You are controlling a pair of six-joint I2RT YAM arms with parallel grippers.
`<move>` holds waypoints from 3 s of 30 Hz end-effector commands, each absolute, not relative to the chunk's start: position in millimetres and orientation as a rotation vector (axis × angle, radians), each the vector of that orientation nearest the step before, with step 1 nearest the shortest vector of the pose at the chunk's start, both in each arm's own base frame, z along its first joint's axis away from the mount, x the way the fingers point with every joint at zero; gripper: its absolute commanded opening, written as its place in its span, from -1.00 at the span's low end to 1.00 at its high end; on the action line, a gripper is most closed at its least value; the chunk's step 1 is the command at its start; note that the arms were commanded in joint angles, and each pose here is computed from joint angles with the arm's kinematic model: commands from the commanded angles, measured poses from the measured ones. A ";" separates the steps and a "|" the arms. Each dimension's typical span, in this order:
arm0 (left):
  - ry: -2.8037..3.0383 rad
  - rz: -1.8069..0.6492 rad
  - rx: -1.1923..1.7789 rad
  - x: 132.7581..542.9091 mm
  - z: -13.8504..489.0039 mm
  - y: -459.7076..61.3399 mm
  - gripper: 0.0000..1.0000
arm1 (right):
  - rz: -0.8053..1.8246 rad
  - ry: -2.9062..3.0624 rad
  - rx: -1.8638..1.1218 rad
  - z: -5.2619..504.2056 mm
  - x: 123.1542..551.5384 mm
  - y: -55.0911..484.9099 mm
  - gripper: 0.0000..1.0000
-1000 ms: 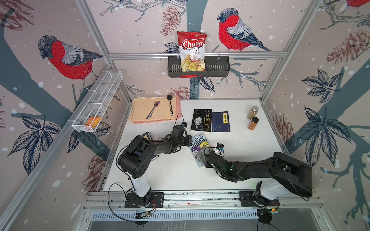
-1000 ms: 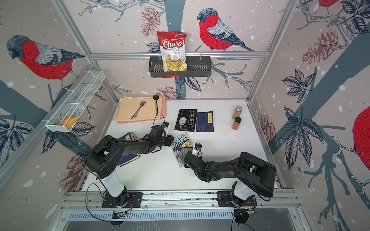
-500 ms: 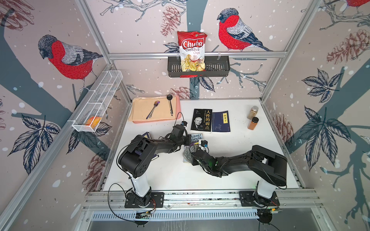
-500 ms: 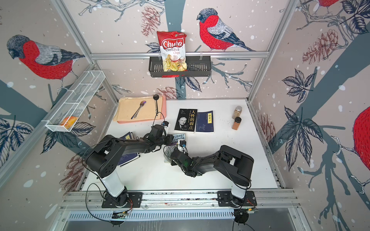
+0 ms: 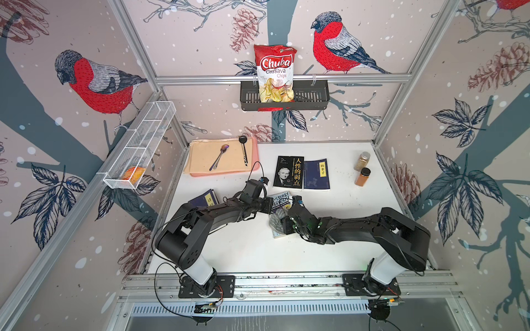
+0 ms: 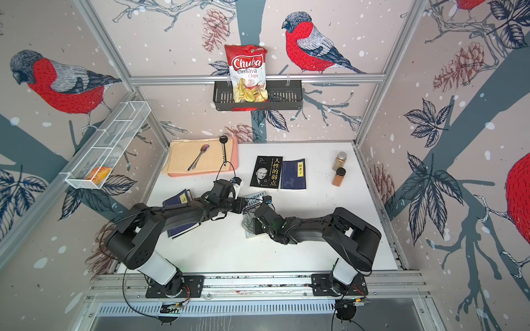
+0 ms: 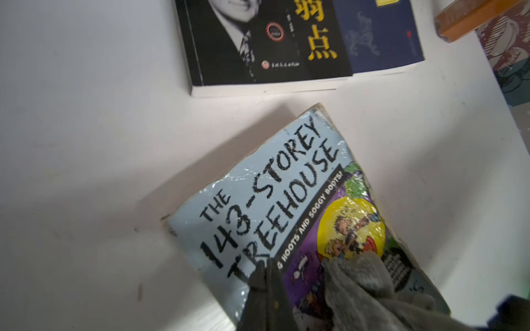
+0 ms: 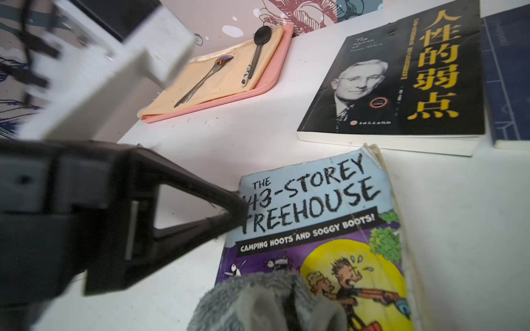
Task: Wipe the cover of the book
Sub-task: Wipe the dirt from the cover of the book, then adjust the book at the center of the board, then wipe the dirt from the cover of the book.
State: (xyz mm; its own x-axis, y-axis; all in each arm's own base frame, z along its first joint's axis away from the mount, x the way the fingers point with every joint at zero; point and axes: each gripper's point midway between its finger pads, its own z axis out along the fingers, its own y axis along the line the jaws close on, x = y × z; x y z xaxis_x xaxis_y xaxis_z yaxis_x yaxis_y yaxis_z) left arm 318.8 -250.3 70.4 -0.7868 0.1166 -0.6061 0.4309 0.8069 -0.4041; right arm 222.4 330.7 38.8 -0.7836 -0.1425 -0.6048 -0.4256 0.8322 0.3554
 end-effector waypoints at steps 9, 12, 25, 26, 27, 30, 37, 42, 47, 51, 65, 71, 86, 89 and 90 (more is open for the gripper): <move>2.362 -0.884 0.392 265.8 98.7 -247.4 -1.00 | 0.498 2.441 -0.425 59.5 253.5 292.9 -0.81; 2.397 -0.850 0.359 257.1 85.4 -242.1 -1.00 | 0.503 2.419 -0.376 68.6 260.2 278.7 -0.80; 2.488 -0.668 0.306 285.3 53.3 -237.5 -1.00 | 0.439 2.556 -0.369 15.7 251.5 256.3 -0.84; 2.491 -0.670 0.311 287.6 52.5 -240.0 -1.00 | 0.446 2.557 -0.383 16.0 246.9 260.0 -0.84; 2.498 -0.671 0.315 288.4 50.6 -241.3 -1.00 | 0.454 2.558 -0.394 16.3 242.2 262.7 -0.84; 2.525 -0.669 0.322 288.4 42.3 -243.3 -1.00 | 0.473 2.560 -0.417 19.0 227.6 268.8 -0.83; 2.560 -0.685 0.329 277.8 26.0 -240.8 -1.00 | 0.467 2.539 -0.450 36.2 204.5 271.9 -0.83; 2.450 -0.763 0.403 273.6 52.3 -247.4 -1.00 | 0.440 2.447 -0.426 68.8 224.4 269.7 -0.83; 2.344 -0.775 0.380 269.7 90.6 -239.5 -1.00 | 0.461 2.365 -0.414 101.2 260.9 282.9 -0.86; 2.361 -0.818 0.376 254.5 97.0 -235.6 -1.00 | 0.553 2.327 -0.461 110.8 277.0 311.8 -0.86; 2.475 -0.873 0.280 217.7 38.4 -221.9 -1.00 | 0.732 2.430 -0.618 55.8 263.6 378.8 -0.86; 2.452 -0.898 0.291 220.9 46.2 -226.9 -1.00 | 0.750 2.479 -0.620 32.8 254.8 383.5 -0.87; 2.542 -0.831 0.197 207.9 18.5 -208.4 -1.00 | 0.737 2.540 -0.575 1.2 263.7 381.3 -0.88; 2.558 -0.816 0.172 206.0 14.0 -204.3 -1.00 | 0.715 2.541 -0.564 -0.8 270.6 378.5 -0.88; 2.565 -0.810 0.162 205.6 12.5 -203.0 -1.00 | 0.709 2.542 -0.561 -2.0 273.0 377.5 -0.89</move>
